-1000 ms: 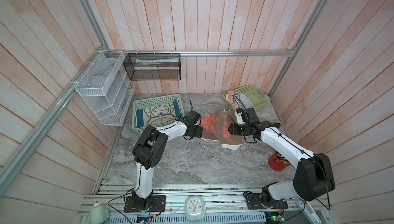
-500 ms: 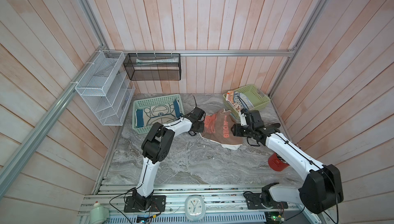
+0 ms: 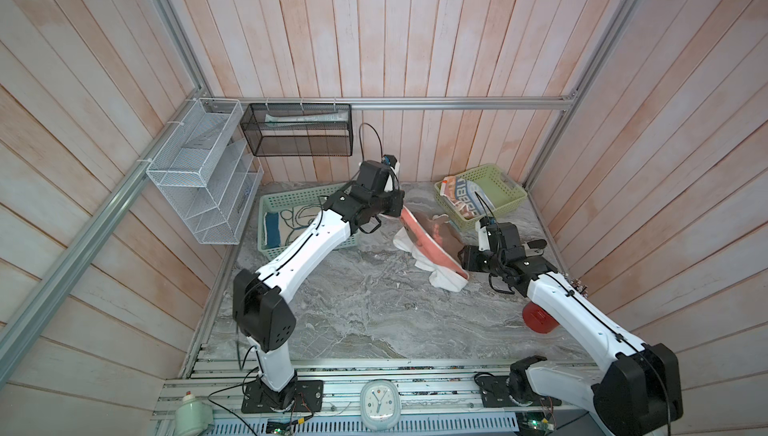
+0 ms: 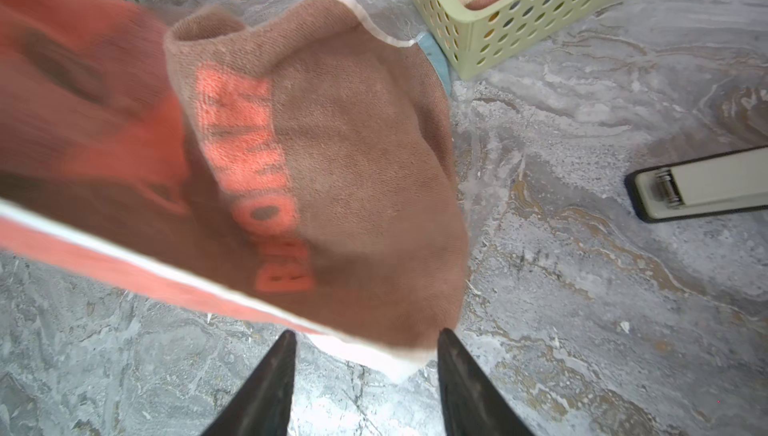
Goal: Fold and stack the towels
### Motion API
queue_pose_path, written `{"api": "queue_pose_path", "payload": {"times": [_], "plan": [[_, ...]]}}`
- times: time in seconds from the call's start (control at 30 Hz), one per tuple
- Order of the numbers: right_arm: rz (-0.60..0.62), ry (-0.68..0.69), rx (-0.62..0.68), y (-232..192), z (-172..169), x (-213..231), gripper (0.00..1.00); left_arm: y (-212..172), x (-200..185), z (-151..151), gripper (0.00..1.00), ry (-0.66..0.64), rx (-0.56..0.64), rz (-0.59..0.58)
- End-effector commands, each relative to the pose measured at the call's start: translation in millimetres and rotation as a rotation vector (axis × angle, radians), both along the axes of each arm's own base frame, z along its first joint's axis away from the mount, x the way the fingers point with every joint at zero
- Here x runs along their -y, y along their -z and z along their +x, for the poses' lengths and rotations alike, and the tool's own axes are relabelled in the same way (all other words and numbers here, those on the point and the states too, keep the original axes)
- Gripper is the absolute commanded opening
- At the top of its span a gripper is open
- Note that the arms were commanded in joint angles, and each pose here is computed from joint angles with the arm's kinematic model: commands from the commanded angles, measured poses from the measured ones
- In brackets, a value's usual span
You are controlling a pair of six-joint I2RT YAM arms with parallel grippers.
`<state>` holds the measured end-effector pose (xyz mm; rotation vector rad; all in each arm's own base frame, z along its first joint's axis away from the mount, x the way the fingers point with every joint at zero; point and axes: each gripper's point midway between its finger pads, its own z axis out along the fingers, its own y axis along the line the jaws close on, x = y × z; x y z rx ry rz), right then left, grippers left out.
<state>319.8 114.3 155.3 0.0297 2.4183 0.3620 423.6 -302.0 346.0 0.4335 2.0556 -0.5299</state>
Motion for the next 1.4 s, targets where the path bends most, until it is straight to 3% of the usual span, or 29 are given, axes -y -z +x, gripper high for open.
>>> {"api": "queue_pose_path", "payload": {"times": [0.0, 0.1, 0.17, 0.4, 0.57, 0.67, 0.9, 0.97, 1.03, 1.07, 1.1, 1.37], "plan": [[0.0, 0.021, 0.013, 0.1, -1.7, 5.1, 0.57, -86.9, -15.6, -28.8, 0.0, 0.011, 0.148, -0.055], [0.004, 0.021, 0.017, 1.9, -2.2, 5.0, 0.58, -166.8, -38.2, -59.4, 0.0, -0.004, 0.299, -0.152], [0.008, 0.017, 0.018, 3.6, -0.9, 3.7, 0.58, -199.5, -51.9, -78.2, 0.0, -0.007, 0.369, -0.201], [0.065, -0.078, -0.017, 19.3, 7.2, -21.2, 0.61, -217.2, -88.3, -108.1, 0.0, -0.076, 0.429, -0.232], [0.032, -0.181, -0.016, 31.5, 27.2, -60.3, 0.66, -187.2, -103.4, -107.0, 0.0, -0.131, 0.39, -0.181], [0.01, -0.239, -0.027, 39.3, 45.5, -87.0, 0.72, -146.3, -103.3, -99.5, 0.0, -0.118, 0.285, -0.151], [-0.06, -0.321, -0.154, 93.1, 79.4, -127.9, 0.73, -53.5, -99.4, -89.2, 0.0, -0.076, 0.064, -0.155], [-0.059, -0.356, -0.166, 97.0, 86.4, -136.7, 0.55, -33.9, -97.5, -87.3, 0.0, -0.068, 0.018, -0.156], [-0.06, -0.37, -0.121, 80.0, 95.7, -141.1, 0.21, -21.0, -95.3, -85.4, 0.0, -0.057, -0.013, -0.156], [-0.065, -0.373, -0.073, 62.8, 102.2, -141.4, 0.08, -15.0, -93.7, -84.1, 0.0, -0.051, -0.026, -0.155], [-0.075, -0.369, -0.028, 46.0, 108.9, -139.6, 0.01, -11.6, -93.0, -82.6, 0.0, -0.048, -0.033, -0.155], [-0.089, -0.102, 0.366, -142.3, 184.8, -51.3, 0.0, 5.6, -76.9, -64.6, 0.0, 0.02, -0.077, -0.188]]}}
